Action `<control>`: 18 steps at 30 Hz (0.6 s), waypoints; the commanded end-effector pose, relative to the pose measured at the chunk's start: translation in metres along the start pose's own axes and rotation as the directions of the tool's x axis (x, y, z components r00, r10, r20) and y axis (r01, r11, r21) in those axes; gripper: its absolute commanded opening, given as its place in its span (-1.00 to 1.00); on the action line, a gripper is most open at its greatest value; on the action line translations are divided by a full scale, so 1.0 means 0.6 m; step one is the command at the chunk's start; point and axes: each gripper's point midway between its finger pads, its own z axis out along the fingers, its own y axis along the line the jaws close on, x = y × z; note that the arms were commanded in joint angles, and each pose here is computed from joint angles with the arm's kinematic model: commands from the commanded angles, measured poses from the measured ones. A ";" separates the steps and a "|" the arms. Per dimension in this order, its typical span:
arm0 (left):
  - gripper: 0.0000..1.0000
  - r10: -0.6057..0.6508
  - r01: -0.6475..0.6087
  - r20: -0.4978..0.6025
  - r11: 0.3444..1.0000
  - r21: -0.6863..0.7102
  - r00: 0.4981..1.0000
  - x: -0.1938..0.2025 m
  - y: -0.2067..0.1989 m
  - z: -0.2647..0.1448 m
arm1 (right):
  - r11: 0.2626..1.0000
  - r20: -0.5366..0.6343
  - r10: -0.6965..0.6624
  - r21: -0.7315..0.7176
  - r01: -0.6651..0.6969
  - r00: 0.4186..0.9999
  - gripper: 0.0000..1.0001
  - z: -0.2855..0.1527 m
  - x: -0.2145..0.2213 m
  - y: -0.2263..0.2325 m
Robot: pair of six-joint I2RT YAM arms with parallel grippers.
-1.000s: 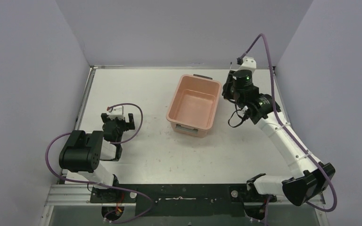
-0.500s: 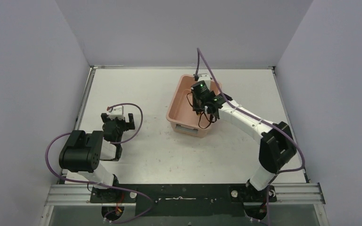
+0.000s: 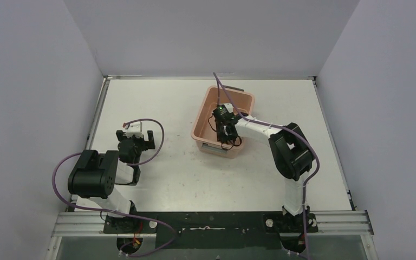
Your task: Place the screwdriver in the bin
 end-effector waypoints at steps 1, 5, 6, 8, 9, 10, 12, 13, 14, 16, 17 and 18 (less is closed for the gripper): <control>0.94 -0.011 0.011 0.054 1.000 0.000 0.998 -0.028 0.000 0.009 | 0.999 0.052 0.042 -0.026 -0.040 0.998 -0.23 -0.010 -0.029 0.010; 0.94 -0.011 0.011 0.054 1.000 0.000 0.999 -0.027 0.000 0.009 | 0.999 0.100 0.043 -0.008 -0.042 0.994 0.27 -0.044 -0.056 0.008; 0.94 -0.011 0.011 0.053 1.000 0.000 0.999 -0.027 0.000 0.009 | 0.999 0.114 0.042 -0.006 -0.042 0.993 0.31 -0.054 -0.063 0.008; 0.94 -0.011 0.011 0.053 1.000 0.000 0.999 -0.027 0.000 0.009 | 0.999 0.156 0.041 -0.008 -0.040 0.987 0.34 -0.083 -0.084 0.010; 0.94 -0.010 0.010 0.054 1.000 0.000 0.998 -0.028 0.000 0.009 | 0.999 0.180 0.040 -0.008 -0.039 0.983 0.37 -0.099 -0.095 0.010; 0.94 -0.011 0.011 0.053 1.000 0.000 0.999 -0.027 0.000 0.009 | 0.999 0.208 0.039 -0.010 -0.038 0.977 0.41 -0.118 -0.108 0.010; 0.94 -0.010 0.010 0.053 1.000 0.000 0.999 -0.027 0.000 0.009 | 0.999 0.259 0.040 -0.019 -0.037 0.965 0.50 -0.155 -0.131 0.008; 0.94 -0.010 0.010 0.052 1.000 0.000 0.999 -0.027 0.000 0.009 | 0.999 0.287 0.040 -0.025 -0.034 0.957 0.56 -0.174 -0.143 0.007; 0.94 -0.011 0.011 0.054 1.000 0.000 0.998 -0.028 0.000 0.009 | 0.999 0.313 0.040 -0.030 -0.032 0.949 0.63 -0.193 -0.153 0.004; 0.94 -0.011 0.011 0.053 1.000 0.000 0.999 -0.027 0.000 0.009 | 0.999 0.362 0.045 -0.041 -0.032 0.931 0.85 -0.228 -0.169 -0.001; 0.94 -0.011 0.011 0.054 1.000 0.000 0.998 -0.028 0.000 0.009 | 0.998 0.389 0.050 -0.048 -0.034 0.920 0.93 -0.247 -0.176 -0.005; 0.94 -0.010 0.010 0.054 1.000 0.000 0.999 -0.028 0.000 0.009 | 0.998 0.413 0.047 -0.051 -0.028 0.910 0.99 -0.262 -0.181 -0.009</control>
